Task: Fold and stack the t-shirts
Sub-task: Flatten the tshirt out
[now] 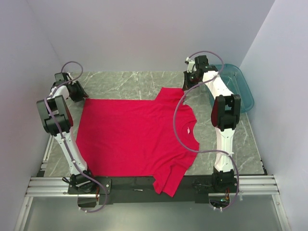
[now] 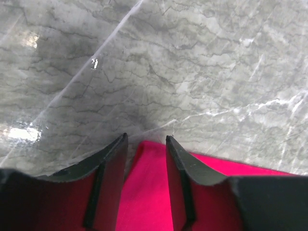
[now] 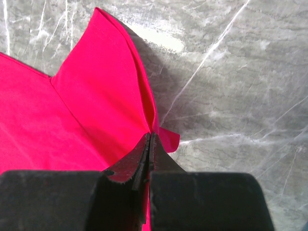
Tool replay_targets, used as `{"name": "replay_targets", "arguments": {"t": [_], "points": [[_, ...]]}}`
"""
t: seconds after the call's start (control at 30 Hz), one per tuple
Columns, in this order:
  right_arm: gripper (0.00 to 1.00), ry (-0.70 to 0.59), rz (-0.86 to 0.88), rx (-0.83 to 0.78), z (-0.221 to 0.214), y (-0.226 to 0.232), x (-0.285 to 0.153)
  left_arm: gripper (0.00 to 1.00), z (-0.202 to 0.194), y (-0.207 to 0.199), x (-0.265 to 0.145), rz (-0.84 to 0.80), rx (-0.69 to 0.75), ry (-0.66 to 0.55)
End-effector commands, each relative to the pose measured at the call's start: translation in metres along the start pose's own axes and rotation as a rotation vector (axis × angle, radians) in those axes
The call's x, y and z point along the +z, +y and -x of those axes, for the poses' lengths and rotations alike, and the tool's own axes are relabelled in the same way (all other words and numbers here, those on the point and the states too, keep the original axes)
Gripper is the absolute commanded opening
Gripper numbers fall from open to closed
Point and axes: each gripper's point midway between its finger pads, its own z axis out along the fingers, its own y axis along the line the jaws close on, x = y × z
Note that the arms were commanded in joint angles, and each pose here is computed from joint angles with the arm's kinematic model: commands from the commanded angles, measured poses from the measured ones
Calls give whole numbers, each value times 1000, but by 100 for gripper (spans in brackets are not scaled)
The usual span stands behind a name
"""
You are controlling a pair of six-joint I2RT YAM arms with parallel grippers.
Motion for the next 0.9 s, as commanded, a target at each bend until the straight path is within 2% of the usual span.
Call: {"name": "replay_targets", "arguments": {"t": [0.0,0.13,0.47,0.87], "points": [[0,-65,11,-30,20,9,-23,43,-46,19,14,71,16,151],[0,-69,13,-32,22,10,-25,41,-65,17,19,122,53,211],[0,-62,28,-25,21,13,-25,37,-72,30,13,246,100,227],[0,-67,31,-24,22,14,-29,18,-82,11,14,304,186,271]]}}
